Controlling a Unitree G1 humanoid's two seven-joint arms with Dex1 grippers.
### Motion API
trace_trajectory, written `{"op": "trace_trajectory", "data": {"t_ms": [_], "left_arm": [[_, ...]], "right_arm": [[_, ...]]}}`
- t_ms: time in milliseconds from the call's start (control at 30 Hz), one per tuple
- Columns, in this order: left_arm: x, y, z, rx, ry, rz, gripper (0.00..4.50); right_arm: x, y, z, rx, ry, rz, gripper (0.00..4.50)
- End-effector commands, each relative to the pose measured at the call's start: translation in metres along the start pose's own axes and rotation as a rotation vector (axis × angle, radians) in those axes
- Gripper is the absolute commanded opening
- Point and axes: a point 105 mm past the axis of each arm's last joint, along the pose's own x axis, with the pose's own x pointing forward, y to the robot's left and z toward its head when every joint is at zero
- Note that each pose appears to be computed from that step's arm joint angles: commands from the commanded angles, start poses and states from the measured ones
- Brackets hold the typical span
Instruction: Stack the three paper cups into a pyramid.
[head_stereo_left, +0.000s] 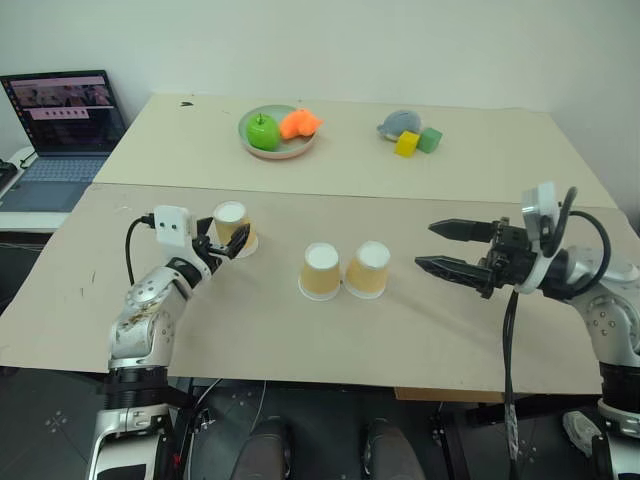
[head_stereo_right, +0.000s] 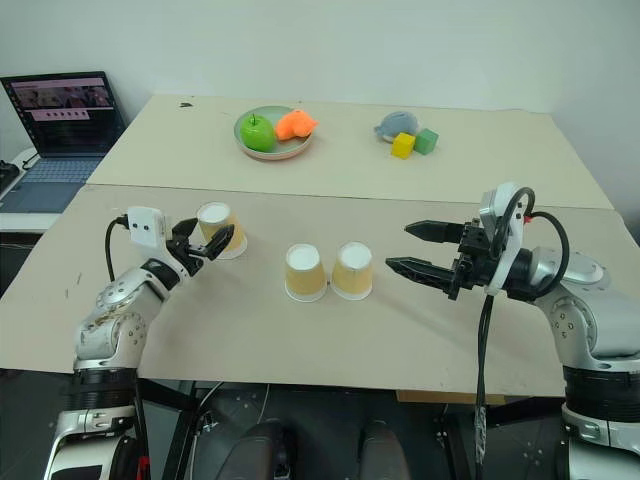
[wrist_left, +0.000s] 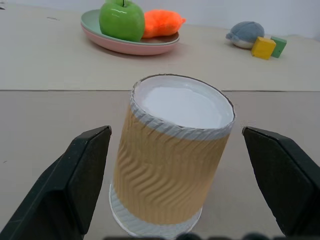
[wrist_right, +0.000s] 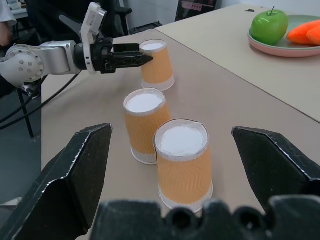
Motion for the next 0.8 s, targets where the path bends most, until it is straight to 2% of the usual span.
{"op": "trace_trajectory", "data": {"t_ms": [33, 233, 300, 333, 433, 467, 533, 700, 800], "left_arm": [[0.005, -0.002, 0.012, 0.037, -0.045, -0.02, 4.5], [0.014, -0.002, 0.013, 0.053, -0.048, -0.031, 4.5], [0.015, -0.002, 0.014, 0.047, -0.059, -0.039, 3.95], [0.015, -0.003, 0.014, 0.046, -0.063, -0.042, 3.81], [0.017, -0.004, 0.014, 0.057, -0.055, -0.05, 2.75], [0.018, -0.006, 0.014, 0.067, -0.051, -0.058, 2.53], [0.019, -0.009, 0.017, 0.077, -0.059, -0.071, 2.53], [0.024, -0.025, 0.052, 0.162, -0.144, -0.153, 2.53], [0.028, -0.057, 0.088, 0.178, -0.225, -0.326, 2.53]], "right_arm": [[-0.005, 0.003, 0.018, -0.073, -0.045, -0.012, 4.49], [-0.007, 0.002, 0.016, -0.073, -0.044, -0.027, 4.49], [-0.007, 0.001, 0.016, -0.075, -0.045, -0.031, 4.5], [-0.007, 0.001, 0.016, -0.075, -0.046, -0.033, 4.5], [-0.007, 0.0, 0.016, -0.075, -0.05, -0.037, 4.5], [-0.007, 0.0, 0.016, -0.079, -0.048, -0.04, 4.5], [-0.006, 0.0, 0.015, -0.08, -0.049, -0.041, 4.5], [-0.005, -0.002, 0.017, -0.089, -0.052, -0.041, 4.5], [-0.005, -0.003, 0.018, -0.094, -0.051, -0.037, 4.5]]}}
